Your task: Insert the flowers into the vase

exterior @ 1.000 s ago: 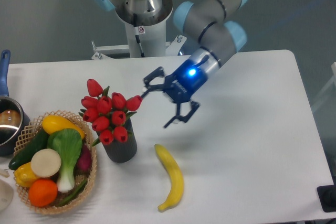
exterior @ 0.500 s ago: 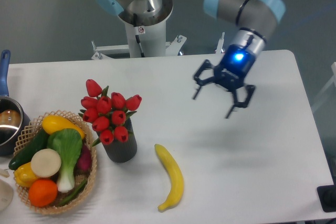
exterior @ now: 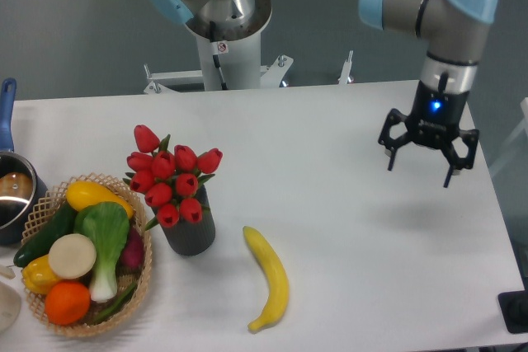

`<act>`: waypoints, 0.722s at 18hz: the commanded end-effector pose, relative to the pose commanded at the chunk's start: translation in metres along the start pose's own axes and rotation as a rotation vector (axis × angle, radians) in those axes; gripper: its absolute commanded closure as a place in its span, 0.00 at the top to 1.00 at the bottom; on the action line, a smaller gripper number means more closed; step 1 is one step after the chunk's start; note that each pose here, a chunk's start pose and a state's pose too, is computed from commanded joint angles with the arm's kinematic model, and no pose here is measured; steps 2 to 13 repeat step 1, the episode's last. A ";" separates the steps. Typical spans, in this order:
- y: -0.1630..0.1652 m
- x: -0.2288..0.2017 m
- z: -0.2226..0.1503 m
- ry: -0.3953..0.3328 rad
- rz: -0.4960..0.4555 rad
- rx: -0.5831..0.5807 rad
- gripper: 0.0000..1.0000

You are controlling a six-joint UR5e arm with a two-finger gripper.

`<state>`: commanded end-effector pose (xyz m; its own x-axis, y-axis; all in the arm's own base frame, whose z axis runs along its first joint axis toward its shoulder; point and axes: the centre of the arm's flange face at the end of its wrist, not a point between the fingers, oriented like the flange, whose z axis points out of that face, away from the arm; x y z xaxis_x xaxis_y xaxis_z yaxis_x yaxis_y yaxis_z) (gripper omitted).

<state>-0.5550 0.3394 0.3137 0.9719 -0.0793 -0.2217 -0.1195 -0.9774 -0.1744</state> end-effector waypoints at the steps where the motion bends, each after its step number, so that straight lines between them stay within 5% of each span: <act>1: 0.002 0.000 0.005 0.004 0.001 -0.024 1.00; 13: 0.002 0.000 0.005 0.004 0.001 -0.024 1.00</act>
